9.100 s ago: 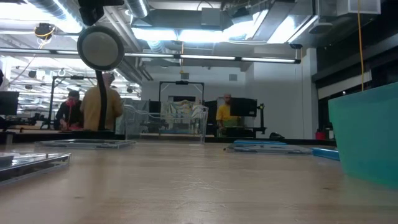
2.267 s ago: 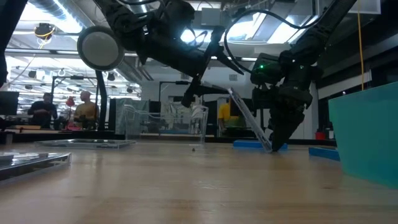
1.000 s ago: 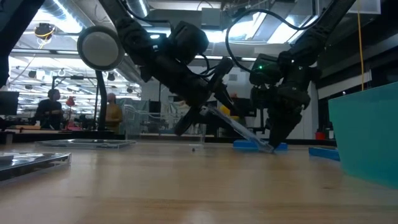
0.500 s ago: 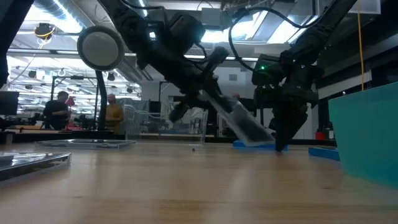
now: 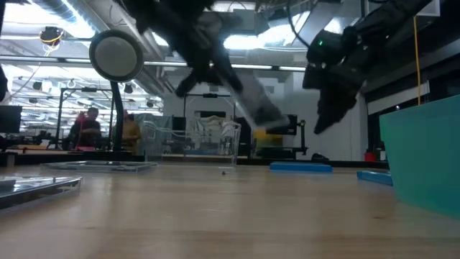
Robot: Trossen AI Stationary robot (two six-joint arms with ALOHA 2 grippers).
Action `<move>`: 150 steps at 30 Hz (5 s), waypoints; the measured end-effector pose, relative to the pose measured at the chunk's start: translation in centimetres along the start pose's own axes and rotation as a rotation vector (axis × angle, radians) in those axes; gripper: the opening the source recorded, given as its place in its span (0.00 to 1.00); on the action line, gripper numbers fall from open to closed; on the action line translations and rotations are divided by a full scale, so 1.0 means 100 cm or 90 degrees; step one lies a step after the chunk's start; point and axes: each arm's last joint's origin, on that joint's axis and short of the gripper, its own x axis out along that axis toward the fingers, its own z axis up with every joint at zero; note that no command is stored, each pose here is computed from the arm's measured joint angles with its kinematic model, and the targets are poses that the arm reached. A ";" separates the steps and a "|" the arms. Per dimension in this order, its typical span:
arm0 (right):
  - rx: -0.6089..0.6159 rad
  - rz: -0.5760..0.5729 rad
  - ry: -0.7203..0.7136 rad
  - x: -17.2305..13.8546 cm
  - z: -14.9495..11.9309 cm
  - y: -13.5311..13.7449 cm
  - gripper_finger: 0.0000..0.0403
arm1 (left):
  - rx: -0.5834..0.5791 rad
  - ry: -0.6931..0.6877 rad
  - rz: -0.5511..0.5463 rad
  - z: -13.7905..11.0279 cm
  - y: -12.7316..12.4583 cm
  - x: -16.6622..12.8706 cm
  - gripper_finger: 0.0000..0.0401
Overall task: Pick & place jewel cases by type
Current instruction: Put the top right black cd case into the transparent bin
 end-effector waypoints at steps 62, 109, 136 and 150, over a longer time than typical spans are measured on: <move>0.141 0.074 -0.308 -0.041 0.040 0.003 0.06 | 0.910 -0.576 0.163 -0.047 -0.122 -0.251 0.01; 0.072 0.111 -0.292 -0.035 0.041 0.024 0.06 | -0.156 -0.537 -0.078 -0.025 -0.103 -0.256 0.02; -0.096 0.261 -0.309 -0.039 0.043 0.032 0.06 | -0.192 -0.616 -0.059 0.052 -0.059 -0.151 0.01; -0.100 0.272 -0.307 -0.039 0.043 0.032 0.06 | -0.201 -0.397 0.024 0.084 0.016 -0.075 0.01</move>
